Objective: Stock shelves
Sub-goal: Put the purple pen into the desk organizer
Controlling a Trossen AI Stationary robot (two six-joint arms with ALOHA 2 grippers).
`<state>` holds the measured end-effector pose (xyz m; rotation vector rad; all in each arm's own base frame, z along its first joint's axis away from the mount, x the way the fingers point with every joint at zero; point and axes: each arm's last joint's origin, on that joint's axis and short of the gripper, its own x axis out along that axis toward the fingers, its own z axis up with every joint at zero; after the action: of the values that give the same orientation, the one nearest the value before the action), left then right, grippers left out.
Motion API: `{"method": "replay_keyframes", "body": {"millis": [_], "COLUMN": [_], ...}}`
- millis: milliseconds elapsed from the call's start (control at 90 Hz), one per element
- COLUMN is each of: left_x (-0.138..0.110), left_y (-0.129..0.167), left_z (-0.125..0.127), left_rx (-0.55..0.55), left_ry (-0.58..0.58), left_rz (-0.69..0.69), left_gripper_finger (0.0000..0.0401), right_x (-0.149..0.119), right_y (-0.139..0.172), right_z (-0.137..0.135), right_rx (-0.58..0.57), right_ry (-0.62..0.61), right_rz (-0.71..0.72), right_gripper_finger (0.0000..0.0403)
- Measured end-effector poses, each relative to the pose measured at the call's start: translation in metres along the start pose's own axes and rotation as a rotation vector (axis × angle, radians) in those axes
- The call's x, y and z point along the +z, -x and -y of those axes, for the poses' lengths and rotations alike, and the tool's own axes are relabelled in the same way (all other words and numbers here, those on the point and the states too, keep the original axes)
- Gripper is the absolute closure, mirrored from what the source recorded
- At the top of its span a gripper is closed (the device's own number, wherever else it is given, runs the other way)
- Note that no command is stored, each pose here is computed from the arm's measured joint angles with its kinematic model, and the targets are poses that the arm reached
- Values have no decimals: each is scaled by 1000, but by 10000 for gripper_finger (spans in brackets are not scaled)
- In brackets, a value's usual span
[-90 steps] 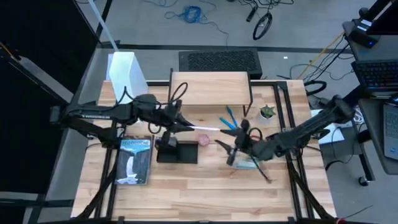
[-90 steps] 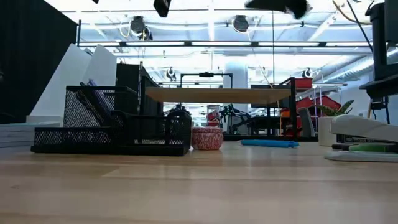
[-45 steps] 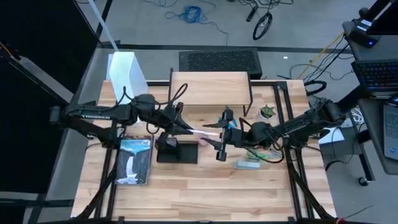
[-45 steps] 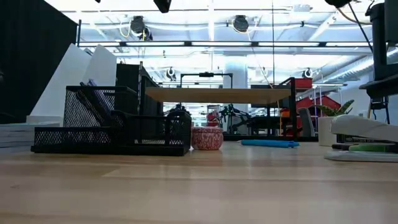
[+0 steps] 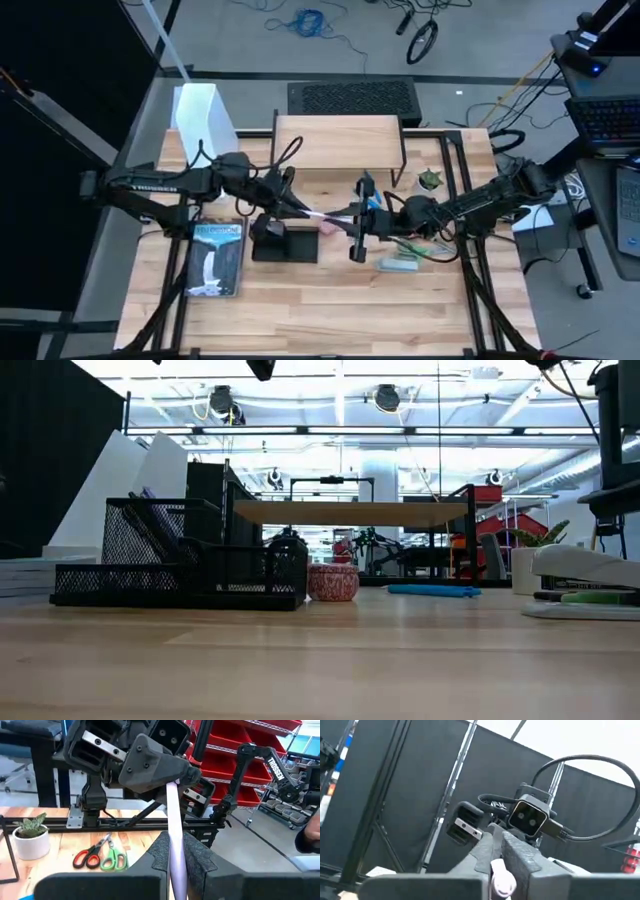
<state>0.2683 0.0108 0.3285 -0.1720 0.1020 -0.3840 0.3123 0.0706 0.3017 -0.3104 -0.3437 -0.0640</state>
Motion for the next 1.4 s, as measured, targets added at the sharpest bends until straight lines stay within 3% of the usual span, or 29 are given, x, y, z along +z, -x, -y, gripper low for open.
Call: {"method": "replay_keyframes", "body": {"millis": [233,444,633,756,933,1178,1400], "left_x": [-6,-12,-11,-11,-9,-9,-10], "left_y": [1,25,64,87,115,131,132], "left_z": [0,9,24,33,45,51,51], "left_rx": [17,84,279,383,500,553,556], "left_ry": [-3,32,47,46,47,36,37], "left_rz": [-59,-216,-310,-348,-338,-324,-333], "left_gripper_finger": [299,256,251,250,250,250,250], "right_x": [-3,-8,-9,-14,-35,-61,-90], "right_y": [0,-9,-38,-64,-106,-144,-154], "right_z": [0,4,19,27,30,30,24], "right_rx": [-35,-49,-54,-63,10,96,107], "right_ry": [-104,-171,-205,-217,-240,-282,-339], "right_rz": [-38,-190,-457,-572,-703,-828,-977], "right_gripper_finger": [396,396,397,397,397,396,395]}}
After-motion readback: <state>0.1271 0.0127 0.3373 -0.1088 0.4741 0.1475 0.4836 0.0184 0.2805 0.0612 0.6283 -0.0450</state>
